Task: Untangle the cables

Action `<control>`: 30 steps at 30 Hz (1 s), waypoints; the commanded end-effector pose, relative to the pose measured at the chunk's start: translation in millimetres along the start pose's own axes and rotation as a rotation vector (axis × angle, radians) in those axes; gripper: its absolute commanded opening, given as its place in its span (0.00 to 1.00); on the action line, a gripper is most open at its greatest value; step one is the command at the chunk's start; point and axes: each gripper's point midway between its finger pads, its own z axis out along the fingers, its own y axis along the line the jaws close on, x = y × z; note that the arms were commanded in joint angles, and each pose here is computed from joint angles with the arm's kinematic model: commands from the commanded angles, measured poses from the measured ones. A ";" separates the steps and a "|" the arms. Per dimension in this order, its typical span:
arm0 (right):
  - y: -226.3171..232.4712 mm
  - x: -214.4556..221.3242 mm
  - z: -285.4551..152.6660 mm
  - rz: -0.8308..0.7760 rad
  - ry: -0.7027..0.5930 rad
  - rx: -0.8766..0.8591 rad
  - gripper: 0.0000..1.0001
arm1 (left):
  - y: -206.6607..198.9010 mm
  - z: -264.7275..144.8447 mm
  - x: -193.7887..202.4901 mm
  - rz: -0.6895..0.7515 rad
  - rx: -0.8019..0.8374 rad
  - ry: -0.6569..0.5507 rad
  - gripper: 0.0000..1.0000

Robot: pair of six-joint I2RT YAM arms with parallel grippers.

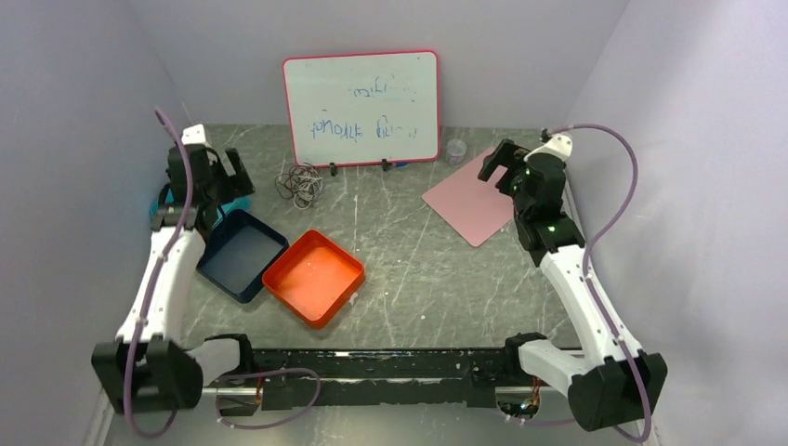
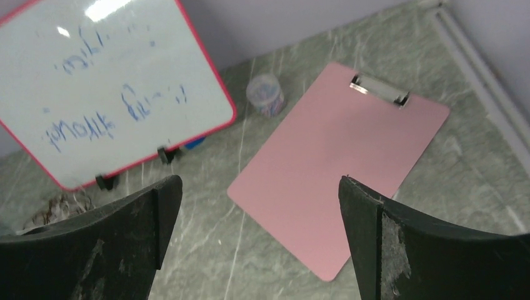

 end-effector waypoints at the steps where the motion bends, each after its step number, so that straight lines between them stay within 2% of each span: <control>1: 6.2 38.8 6.5 0.001 0.158 -0.052 1.00 | -6.9 26.6 -10.0 0.022 0.077 0.088 0.99; 6: 18.9 75.1 3.8 0.037 0.256 -0.154 1.00 | 4.6 55.4 -10.0 0.053 0.028 0.146 0.99; 12: 21.8 112.0 -1.4 0.044 0.354 -0.217 1.00 | 12.2 94.4 11.1 0.039 0.085 0.265 0.99; 17: 16.6 124.8 -4.9 0.015 0.381 -0.220 1.00 | 17.1 126.7 34.6 0.090 0.090 0.382 0.99; 22: 17.9 130.8 -7.6 0.004 0.397 -0.243 1.00 | 22.3 154.1 45.1 0.127 0.101 0.403 0.99; 30: 19.1 137.8 -7.6 0.000 0.414 -0.259 1.00 | 17.6 167.6 64.5 0.134 0.154 0.470 0.99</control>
